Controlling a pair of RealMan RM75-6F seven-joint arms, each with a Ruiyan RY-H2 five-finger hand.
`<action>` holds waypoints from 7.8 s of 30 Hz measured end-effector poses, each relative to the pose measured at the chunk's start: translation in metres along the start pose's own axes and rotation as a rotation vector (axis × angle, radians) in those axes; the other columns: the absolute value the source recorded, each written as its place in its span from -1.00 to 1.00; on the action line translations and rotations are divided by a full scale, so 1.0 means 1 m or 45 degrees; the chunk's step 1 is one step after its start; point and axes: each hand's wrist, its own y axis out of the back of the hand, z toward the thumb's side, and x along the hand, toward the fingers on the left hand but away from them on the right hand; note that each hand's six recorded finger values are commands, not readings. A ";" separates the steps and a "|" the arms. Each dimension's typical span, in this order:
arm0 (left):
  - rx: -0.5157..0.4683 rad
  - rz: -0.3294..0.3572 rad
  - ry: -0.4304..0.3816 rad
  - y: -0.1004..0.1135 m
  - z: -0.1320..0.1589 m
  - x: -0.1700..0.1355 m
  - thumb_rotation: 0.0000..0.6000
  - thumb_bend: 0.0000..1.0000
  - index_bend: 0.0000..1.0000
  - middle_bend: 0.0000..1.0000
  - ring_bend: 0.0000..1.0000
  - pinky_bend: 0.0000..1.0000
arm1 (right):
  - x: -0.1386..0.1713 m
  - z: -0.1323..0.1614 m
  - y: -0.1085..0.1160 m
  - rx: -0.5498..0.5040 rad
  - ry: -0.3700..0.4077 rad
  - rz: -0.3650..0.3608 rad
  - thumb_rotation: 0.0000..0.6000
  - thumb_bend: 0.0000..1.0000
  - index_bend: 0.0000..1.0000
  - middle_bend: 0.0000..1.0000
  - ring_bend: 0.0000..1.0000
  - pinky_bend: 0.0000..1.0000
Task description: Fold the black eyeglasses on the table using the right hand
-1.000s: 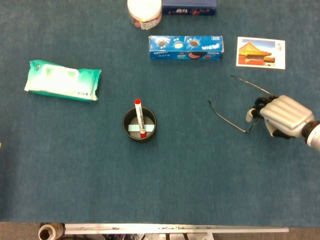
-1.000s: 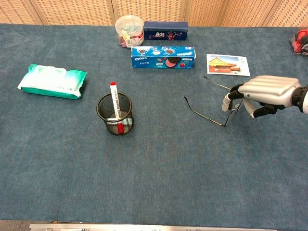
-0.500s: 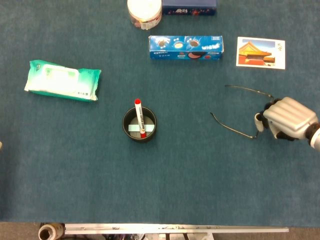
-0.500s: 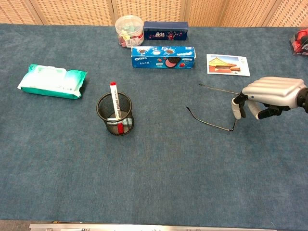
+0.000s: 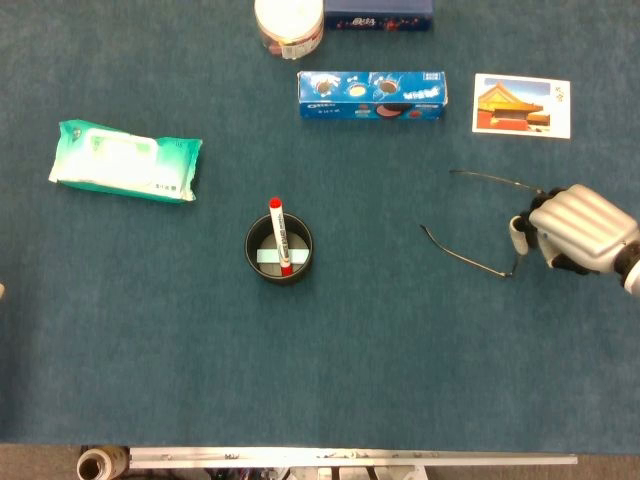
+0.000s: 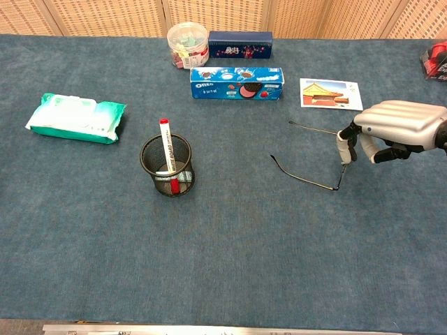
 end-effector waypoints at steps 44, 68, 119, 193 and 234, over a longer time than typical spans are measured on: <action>-0.003 -0.008 0.036 -0.004 -0.003 -0.005 1.00 -0.92 -0.09 -0.24 -0.38 0.03 | -0.028 -0.006 -0.018 0.074 0.032 0.150 1.00 1.00 -0.09 -0.26 -0.56 -0.49; -0.009 -0.013 0.016 -0.008 0.005 -0.002 1.00 -0.92 -0.09 -0.24 -0.38 0.03 | 0.015 -0.012 -0.034 0.051 -0.043 0.275 1.00 1.00 -0.09 -0.16 -0.54 -0.39; -0.012 -0.012 -0.008 -0.004 0.015 0.000 1.00 -0.92 -0.09 -0.24 -0.38 0.03 | 0.052 -0.022 -0.019 -0.003 -0.166 0.151 1.00 1.00 -0.09 -0.15 -0.53 -0.35; 0.017 0.017 0.019 0.006 0.027 0.001 1.00 -0.92 -0.09 -0.24 -0.38 0.03 | 0.060 0.039 -0.020 -0.050 0.396 -0.341 1.00 -0.38 -0.72 -0.37 -0.57 -0.34; 0.006 -0.001 0.018 0.000 0.030 0.000 1.00 -0.92 -0.09 -0.24 -0.38 0.03 | 0.065 -0.002 -0.038 0.055 0.131 -0.233 1.00 -0.13 -0.72 -0.37 -0.57 -0.34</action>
